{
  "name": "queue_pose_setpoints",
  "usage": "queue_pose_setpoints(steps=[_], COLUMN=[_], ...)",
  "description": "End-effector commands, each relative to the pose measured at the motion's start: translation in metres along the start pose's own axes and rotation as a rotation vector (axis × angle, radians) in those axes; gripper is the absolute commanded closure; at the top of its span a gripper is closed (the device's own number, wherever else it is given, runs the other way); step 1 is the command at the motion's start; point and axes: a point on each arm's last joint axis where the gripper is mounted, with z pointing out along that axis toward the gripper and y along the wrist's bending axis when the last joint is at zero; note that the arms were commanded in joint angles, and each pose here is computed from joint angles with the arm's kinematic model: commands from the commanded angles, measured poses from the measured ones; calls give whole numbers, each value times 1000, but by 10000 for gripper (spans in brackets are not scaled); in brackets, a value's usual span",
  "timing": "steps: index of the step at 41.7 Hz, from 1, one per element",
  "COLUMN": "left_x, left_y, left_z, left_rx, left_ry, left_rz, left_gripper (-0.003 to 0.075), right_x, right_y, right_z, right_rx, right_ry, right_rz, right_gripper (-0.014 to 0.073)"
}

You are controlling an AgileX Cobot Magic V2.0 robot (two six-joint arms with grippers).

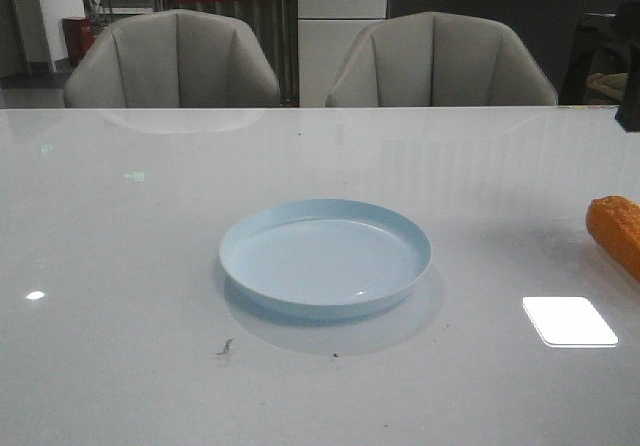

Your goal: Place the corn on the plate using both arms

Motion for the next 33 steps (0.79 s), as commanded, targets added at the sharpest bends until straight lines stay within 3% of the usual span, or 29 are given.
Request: queue_pose_setpoints(steps=[1,13,33], left_x=[-16,-16,-16], left_y=[3,3,3], left_z=[-9,-9,-9], left_rx=[-26,-26,-26], left_ry=[-113,-113,-111], left_rz=[-10,-10,-11], left_gripper=[385,391,391], right_x=[-13,-13,-10], right_y=[-3,-7,-8], right_z=[-1,51,76], right_rx=[6,8,8], right_ry=[-40,53,96], right_rz=[1,10,14], right_gripper=[-2,-2,-2])
